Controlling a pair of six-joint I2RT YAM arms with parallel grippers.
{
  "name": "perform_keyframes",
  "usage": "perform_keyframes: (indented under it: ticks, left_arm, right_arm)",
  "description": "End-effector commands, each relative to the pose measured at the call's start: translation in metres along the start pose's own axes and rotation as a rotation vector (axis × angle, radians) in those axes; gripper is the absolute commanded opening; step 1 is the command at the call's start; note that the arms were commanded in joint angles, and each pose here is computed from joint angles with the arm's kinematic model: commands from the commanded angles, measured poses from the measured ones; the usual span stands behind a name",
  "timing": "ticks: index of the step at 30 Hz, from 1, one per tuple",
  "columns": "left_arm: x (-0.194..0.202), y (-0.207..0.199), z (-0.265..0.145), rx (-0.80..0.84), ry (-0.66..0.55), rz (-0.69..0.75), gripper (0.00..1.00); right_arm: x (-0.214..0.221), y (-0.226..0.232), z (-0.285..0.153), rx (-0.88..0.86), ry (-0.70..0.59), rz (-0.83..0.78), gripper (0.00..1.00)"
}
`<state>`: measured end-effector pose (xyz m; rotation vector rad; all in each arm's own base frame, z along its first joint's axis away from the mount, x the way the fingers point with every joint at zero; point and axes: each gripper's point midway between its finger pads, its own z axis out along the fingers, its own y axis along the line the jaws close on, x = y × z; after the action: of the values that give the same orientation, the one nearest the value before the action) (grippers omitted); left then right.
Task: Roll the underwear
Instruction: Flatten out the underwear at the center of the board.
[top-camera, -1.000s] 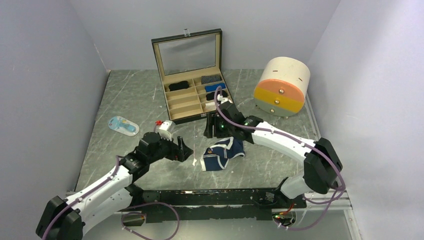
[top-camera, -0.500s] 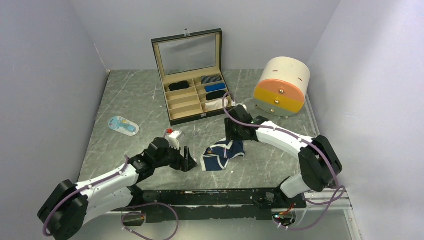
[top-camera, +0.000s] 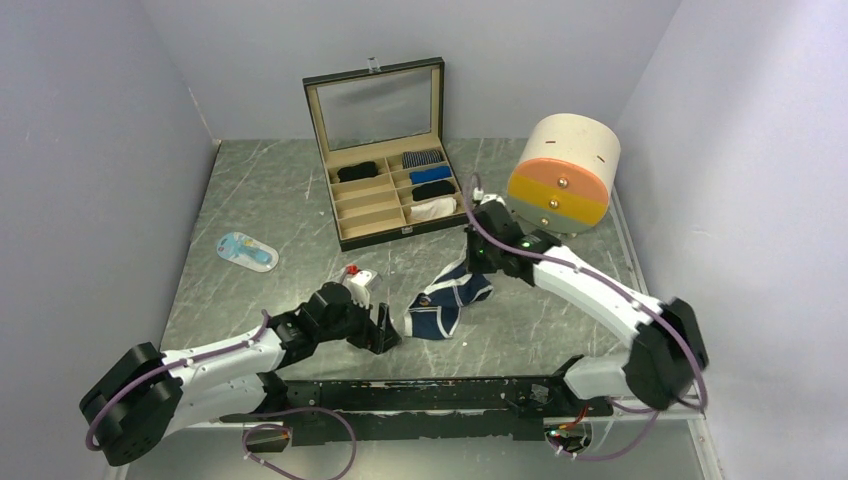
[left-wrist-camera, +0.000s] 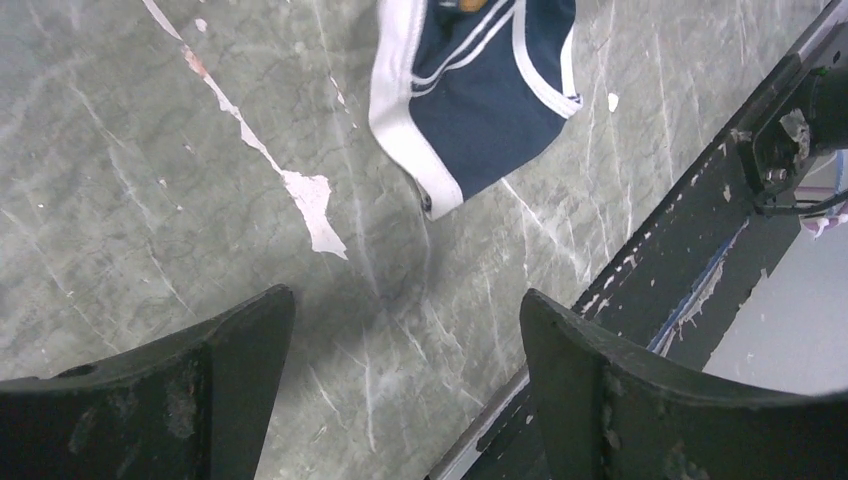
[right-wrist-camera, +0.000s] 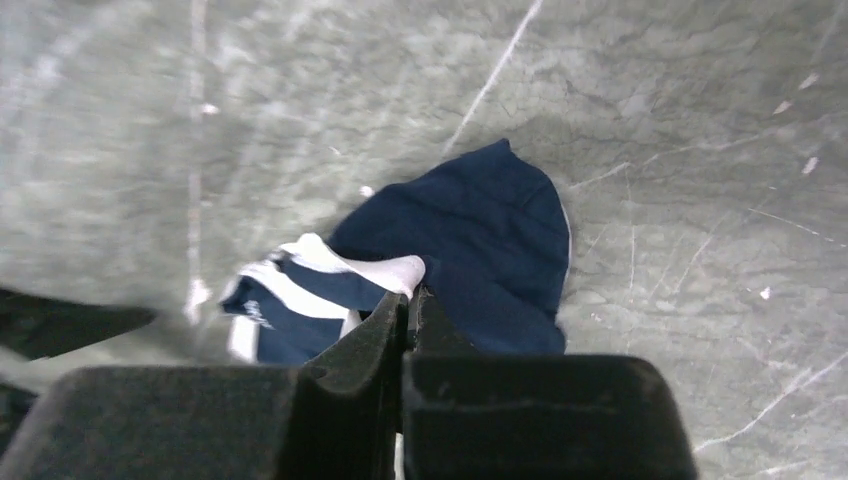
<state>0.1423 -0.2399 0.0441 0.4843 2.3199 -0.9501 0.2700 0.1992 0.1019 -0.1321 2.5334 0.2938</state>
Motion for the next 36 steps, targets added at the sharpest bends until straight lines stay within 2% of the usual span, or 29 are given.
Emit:
perform_keyframes:
  ticks: [1,5,11,18,23,26,28,33,36]
  left_arm:
    - [-0.023,-0.008,0.002,0.013,-0.090,-0.004,0.88]
    - [-0.026,-0.009,0.011,0.019,-0.086,0.005,0.89]
    - [-0.040,-0.025,0.030,0.111,-0.107,0.025,0.89]
    - [-0.043,-0.021,0.054,0.109,-0.097,0.042,0.90]
    - [-0.044,-0.009,0.072,0.070,-0.089,0.130,0.92]
    - [-0.049,-0.017,0.081,0.129,-0.091,0.206,0.88]
    - [-0.049,-0.023,0.085,0.167,-0.088,0.244,0.79]
    - [-0.058,-0.044,0.075,0.243,-0.054,0.284,0.29]
    - [-0.071,-0.049,0.055,0.194,-0.029,0.296,0.07]
  right_arm:
    - [-0.031,0.007,-0.052,-0.107,-0.129,0.103,0.00]
    - [-0.033,-0.001,-0.064,-0.151,-0.138,0.148,0.00]
    - [-0.040,0.013,-0.079,-0.258,-0.142,0.132,0.00]
    - [-0.047,0.006,-0.081,-0.228,-0.153,0.128,0.00]
    - [-0.050,0.003,-0.082,-0.221,-0.162,0.125,0.00]
    - [-0.051,0.001,-0.083,-0.218,-0.158,0.121,0.00]
    - [-0.053,0.001,-0.086,-0.221,-0.164,0.122,0.00]
    - [-0.061,0.000,-0.101,-0.229,-0.185,0.128,0.00]
    - [-0.064,0.004,-0.114,-0.266,-0.198,0.120,0.01]
